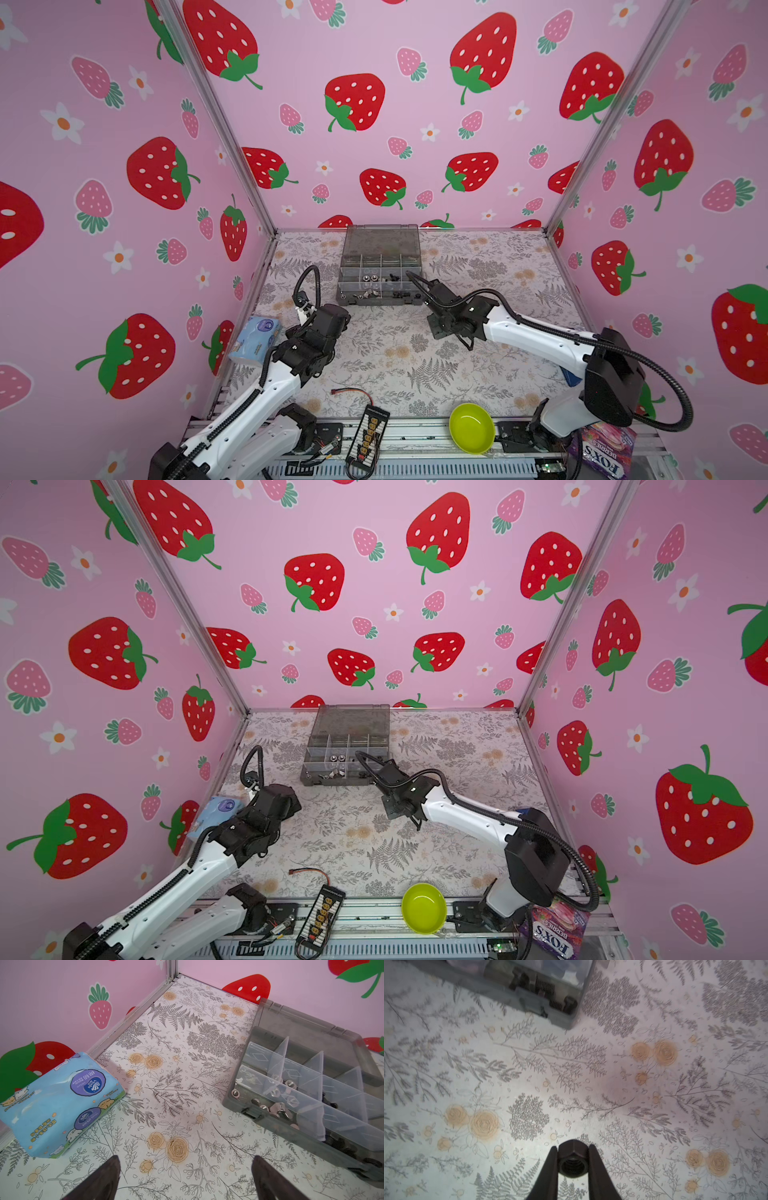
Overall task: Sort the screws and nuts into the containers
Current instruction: 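Lift the black hex nut with the right gripper and carry it over the box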
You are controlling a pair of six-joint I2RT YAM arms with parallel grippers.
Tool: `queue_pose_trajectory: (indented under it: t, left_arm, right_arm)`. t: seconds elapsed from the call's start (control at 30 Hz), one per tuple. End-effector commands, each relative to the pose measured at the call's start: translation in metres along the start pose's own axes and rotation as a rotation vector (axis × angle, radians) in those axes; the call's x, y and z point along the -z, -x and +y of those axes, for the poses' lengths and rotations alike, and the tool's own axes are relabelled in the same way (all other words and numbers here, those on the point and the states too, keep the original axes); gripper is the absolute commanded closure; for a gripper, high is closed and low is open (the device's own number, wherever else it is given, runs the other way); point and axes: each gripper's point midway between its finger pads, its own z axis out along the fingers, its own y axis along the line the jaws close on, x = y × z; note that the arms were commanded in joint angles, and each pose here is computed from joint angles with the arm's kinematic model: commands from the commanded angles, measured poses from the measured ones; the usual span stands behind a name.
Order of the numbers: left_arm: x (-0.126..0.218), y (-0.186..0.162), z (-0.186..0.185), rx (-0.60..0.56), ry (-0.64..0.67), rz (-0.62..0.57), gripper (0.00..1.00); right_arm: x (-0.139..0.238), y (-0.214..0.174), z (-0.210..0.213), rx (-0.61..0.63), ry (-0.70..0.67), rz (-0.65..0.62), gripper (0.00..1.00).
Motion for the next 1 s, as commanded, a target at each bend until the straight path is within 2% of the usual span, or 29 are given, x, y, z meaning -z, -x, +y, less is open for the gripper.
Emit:
queue_pose_trajectory:
  t: [0.0,0.2,0.5,0.8,0.97]
  left_arm:
    - [0.001,0.009,-0.003,0.032,-0.006,-0.022,0.01]
    - [0.000,0.010,-0.007,0.034,-0.018,-0.017,0.01]
    - [0.000,0.010,-0.008,0.034,-0.021,-0.011,0.01]
    - [-0.002,0.008,-0.008,0.018,-0.015,-0.002,0.01]
    - [-0.003,0.006,-0.006,0.019,-0.006,0.001,0.01]
  right_arm:
    - [0.022,0.054,-0.009,-0.060,0.016,-0.178,0.97]
    - [0.018,0.104,-0.022,-0.064,0.030,-0.259,0.97]
    - [-0.043,0.157,-0.015,-0.011,0.052,-0.224,0.97]
    - [-0.118,0.168,-0.010,-0.007,0.048,-0.131,1.00]
    - [-0.141,0.161,-0.004,0.008,0.056,-0.088,1.00]
